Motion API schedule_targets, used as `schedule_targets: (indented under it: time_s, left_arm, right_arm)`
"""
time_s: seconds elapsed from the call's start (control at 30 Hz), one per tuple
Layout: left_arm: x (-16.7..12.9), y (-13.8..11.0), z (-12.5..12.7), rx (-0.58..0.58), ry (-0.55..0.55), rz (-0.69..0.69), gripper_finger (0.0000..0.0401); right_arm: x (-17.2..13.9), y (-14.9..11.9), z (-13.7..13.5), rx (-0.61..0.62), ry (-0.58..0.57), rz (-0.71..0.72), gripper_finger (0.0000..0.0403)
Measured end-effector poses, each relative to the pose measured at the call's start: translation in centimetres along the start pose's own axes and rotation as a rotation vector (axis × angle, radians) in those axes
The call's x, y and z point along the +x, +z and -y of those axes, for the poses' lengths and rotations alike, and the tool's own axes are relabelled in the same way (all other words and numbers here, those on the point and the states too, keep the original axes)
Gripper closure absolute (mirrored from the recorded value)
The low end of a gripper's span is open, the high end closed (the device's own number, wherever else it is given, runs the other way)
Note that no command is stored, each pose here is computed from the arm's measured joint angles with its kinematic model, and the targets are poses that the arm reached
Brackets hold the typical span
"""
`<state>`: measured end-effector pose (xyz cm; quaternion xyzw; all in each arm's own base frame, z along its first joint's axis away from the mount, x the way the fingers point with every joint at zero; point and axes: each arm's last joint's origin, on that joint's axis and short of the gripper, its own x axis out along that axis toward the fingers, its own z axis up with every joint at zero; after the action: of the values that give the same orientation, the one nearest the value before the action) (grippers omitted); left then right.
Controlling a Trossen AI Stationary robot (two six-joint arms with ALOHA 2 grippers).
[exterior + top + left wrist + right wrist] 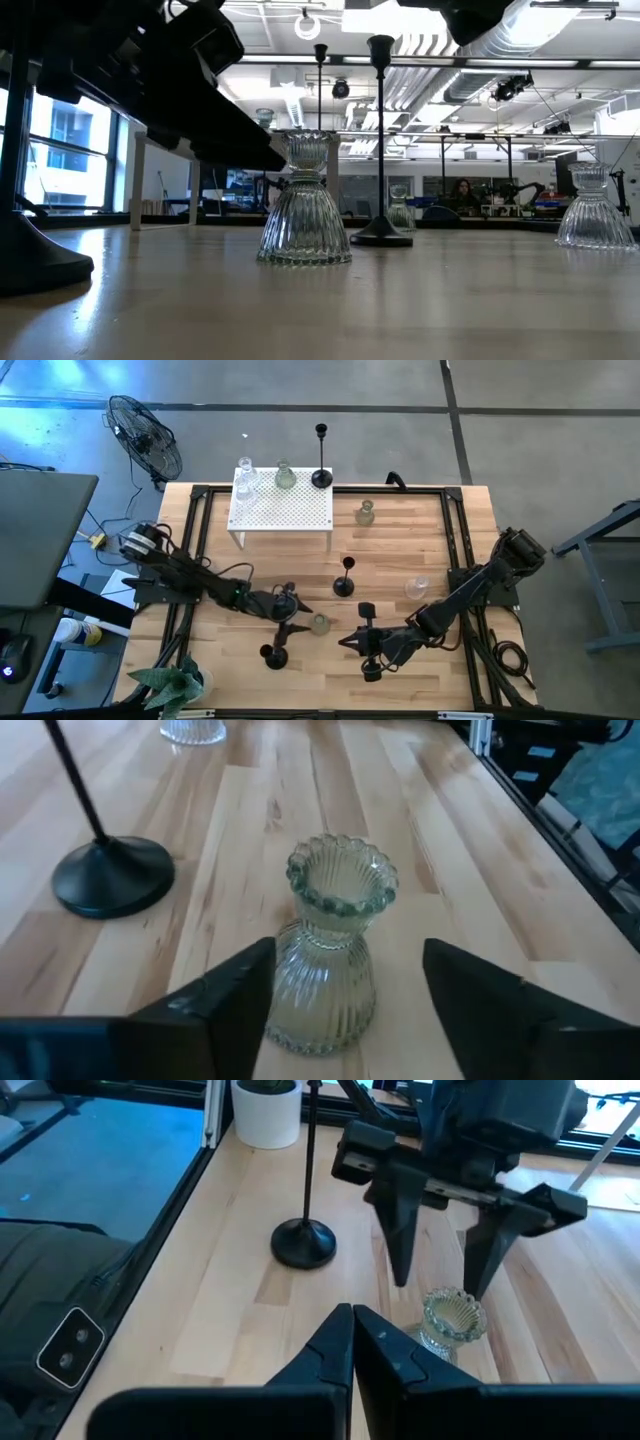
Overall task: Pick & Place candle stick holders
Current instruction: Align the bottom green candle holder with the other green candle holder on the shelf
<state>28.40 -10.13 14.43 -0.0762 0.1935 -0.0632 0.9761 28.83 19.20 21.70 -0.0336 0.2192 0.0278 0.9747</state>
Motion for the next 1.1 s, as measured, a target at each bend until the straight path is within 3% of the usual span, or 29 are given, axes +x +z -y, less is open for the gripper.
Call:
schedule_targets:
  time_s: [0.17,0.7,1.1]
  left_arm:
    - [1.1,-0.1,0.2,0.002,0.006,-0.009,0.0122]
    - [2.3,1.3,0.6,0.018,0.052,0.053,0.0121]
    - [2.8,0.8,0.5,0.052,0.055,0.067,0.0121]
  right_arm:
    - [0.0,0.0,0.0,-0.002,0.002,0.0,0.0402]
    - [0.0,0.0,0.0,-0.017,0.001,0.001,0.0402]
    - [0.0,0.0,0.0,-0.018,-0.001,0.002,0.0402]
